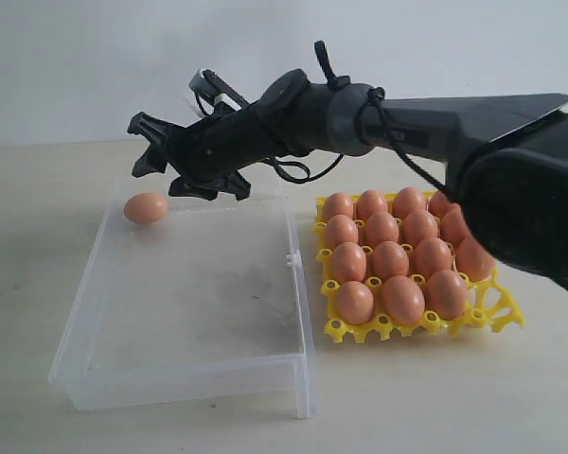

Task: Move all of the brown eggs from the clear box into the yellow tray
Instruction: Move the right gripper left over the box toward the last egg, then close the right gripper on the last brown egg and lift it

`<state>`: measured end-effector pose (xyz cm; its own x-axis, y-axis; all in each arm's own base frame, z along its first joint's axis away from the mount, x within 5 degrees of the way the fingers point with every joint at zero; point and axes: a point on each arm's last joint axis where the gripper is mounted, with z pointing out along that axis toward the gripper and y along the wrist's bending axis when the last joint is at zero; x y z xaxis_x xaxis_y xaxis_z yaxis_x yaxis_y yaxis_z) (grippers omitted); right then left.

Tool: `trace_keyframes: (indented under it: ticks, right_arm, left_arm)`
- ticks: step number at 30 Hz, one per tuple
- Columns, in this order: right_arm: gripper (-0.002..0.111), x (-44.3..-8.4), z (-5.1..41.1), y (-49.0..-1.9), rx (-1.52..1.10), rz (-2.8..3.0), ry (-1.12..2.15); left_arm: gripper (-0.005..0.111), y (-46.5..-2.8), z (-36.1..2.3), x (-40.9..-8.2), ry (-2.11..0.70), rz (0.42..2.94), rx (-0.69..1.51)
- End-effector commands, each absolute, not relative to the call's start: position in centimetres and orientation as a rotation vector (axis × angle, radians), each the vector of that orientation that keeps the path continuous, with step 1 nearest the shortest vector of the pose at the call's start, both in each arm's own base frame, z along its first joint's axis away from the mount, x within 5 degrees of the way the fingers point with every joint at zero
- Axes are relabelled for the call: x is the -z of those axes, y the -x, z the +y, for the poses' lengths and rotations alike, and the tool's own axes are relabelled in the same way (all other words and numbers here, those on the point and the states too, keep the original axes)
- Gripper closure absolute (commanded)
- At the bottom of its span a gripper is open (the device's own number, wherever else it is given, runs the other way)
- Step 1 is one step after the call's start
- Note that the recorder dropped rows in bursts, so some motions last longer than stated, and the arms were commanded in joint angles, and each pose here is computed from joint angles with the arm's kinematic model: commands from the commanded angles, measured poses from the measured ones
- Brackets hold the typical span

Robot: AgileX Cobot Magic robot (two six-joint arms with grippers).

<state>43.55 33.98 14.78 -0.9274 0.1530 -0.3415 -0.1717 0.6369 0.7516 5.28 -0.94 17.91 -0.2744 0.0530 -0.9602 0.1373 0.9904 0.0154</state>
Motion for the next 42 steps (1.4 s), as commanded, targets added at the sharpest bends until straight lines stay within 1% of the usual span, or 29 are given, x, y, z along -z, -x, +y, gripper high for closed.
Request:
trace_keyframes:
  ticks: [1, 7, 13, 19, 32, 42]
  right_arm:
    - [0.054, -14.4, 35.1, -44.8, -1.249, 2.447, -0.034]
    - [0.053, -12.2, 35.4, -45.3, -1.255, 2.469, -0.098]
    - [0.042, -9.7, 35.2, -45.3, -1.187, 2.517, -0.072]
    - [0.042, -8.4, 35.5, -45.3, -1.166, 2.510, -0.102]
    - [0.043, -7.5, 37.1, -44.7, -1.168, 2.478, -0.139]
    - [0.044, -7.5, 38.1, -44.7, -1.192, 2.435, -0.196]
  left_arm:
    - [0.107, -5.3, -1.0, -18.2, -0.139, 1.830, 0.085]
    - [0.107, -5.3, -1.0, -18.2, -0.139, 1.830, 0.085]
    - [0.107, -5.3, -1.0, -18.2, -0.139, 1.830, 0.085]
    - [0.107, -5.3, -1.0, -18.2, -0.139, 1.830, 0.085]
    - [0.107, -5.3, -1.0, -18.2, -0.139, 1.830, 0.085]
    - [0.107, -5.3, -1.0, -18.2, -0.139, 1.830, 0.085]
